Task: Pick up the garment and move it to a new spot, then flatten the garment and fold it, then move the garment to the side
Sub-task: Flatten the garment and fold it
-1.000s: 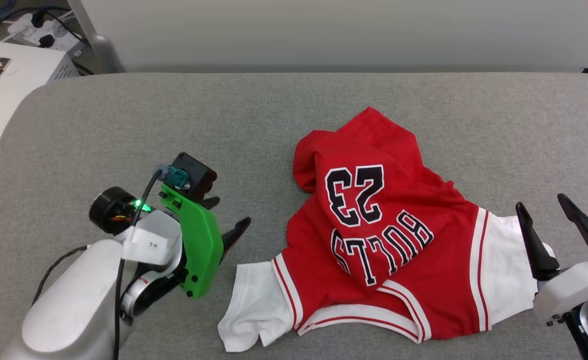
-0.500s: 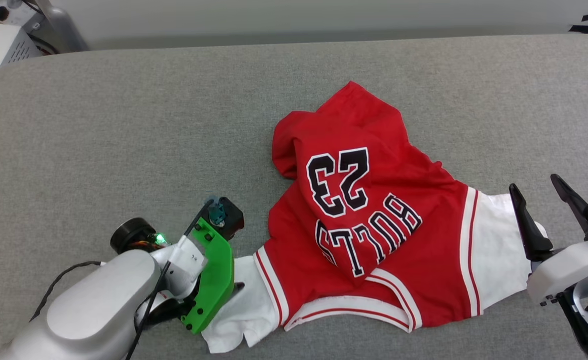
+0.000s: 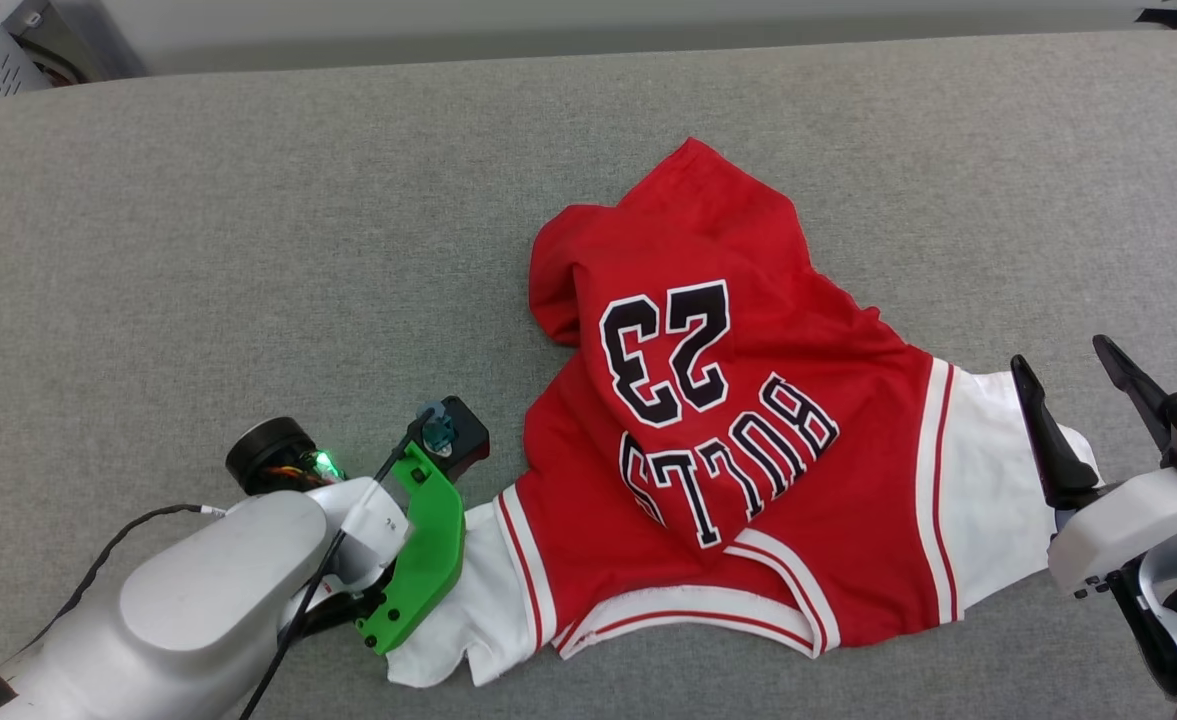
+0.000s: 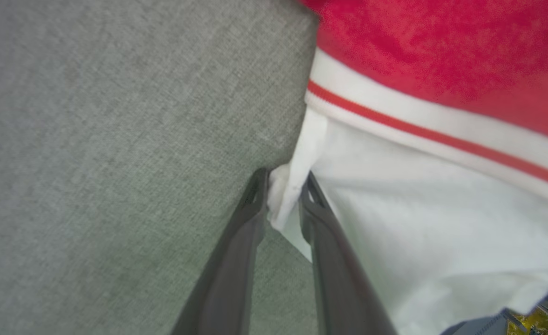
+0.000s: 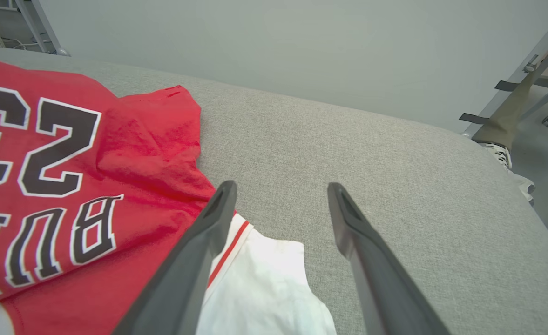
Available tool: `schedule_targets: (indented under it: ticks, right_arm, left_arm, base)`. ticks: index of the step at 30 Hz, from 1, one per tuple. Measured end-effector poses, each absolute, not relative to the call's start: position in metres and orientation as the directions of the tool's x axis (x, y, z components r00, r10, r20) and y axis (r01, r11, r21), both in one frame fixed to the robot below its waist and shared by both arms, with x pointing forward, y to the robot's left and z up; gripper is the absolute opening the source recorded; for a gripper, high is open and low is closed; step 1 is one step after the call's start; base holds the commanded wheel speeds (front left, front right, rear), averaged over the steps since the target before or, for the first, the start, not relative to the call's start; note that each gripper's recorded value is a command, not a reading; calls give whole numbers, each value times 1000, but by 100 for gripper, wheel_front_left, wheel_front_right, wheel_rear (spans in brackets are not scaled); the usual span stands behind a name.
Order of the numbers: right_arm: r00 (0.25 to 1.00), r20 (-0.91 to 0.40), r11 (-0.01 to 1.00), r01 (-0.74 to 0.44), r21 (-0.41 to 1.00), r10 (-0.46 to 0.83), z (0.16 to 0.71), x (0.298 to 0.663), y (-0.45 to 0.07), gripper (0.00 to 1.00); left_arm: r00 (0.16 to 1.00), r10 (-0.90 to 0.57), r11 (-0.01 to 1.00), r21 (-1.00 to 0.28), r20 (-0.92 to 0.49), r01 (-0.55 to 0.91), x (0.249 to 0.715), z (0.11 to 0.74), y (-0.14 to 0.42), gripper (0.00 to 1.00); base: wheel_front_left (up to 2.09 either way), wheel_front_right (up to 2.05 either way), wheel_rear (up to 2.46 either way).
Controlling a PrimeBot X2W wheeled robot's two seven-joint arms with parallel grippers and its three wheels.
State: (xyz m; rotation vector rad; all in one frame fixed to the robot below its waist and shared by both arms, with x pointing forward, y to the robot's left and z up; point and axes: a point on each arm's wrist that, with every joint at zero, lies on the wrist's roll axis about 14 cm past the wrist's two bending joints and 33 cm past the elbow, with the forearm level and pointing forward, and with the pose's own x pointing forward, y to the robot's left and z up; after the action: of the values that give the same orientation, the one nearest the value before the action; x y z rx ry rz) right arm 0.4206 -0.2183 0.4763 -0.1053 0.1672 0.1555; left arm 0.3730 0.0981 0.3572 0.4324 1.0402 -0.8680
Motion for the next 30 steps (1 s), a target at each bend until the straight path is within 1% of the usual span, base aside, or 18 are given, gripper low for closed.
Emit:
schedule_targets:
  ticks: [7,13,19,22,24,25,28,29,30]
  right_arm:
    - [978,-144,982,-166,-94,151,487,421,-216,100]
    - [977,-141,981,-171,-92,157,487,420,-214,100]
    - [978,-154,984,-153,-87,139,482,419,-220,100]
    - [980,-153,986,-143,-89,128,480,421,-224,100]
    - [981,-150,987,-135,-90,121,480,422,-227,100]
    - [982,-158,989,-122,-88,107,477,421,-231,100]
    - [982,-166,990,-107,-91,91,473,419,-236,100]
    - [982,-168,990,-104,-91,87,473,418,-238,100]
    - [982,-168,991,-100,-92,84,473,418,-239,100]
  left_arm:
    - [306,-430,587,-6,-850,809,386,377,102,0]
    - [411,-360,601,128,-838,789,424,402,130,0]
    - [466,-310,591,216,-828,777,457,405,139,0]
    - [468,-289,585,232,-835,777,465,394,140,0]
    - [457,-280,590,224,-845,776,467,384,139,0]
    - [431,-269,603,199,-861,773,467,370,137,0]
    - [418,-269,617,178,-868,767,467,361,136,0]
    - [419,-274,624,172,-866,762,468,360,136,18]
    - [424,-278,631,169,-862,757,468,360,137,56]
  base:
    - [0,0,0]
    - [0,0,0]
    - [0,0,0]
    - [0,0,0]
    - [0,0,0]
    - [0,0,0]
    - [0,0,0]
    - [0,0,0]
    - [0,0,0]
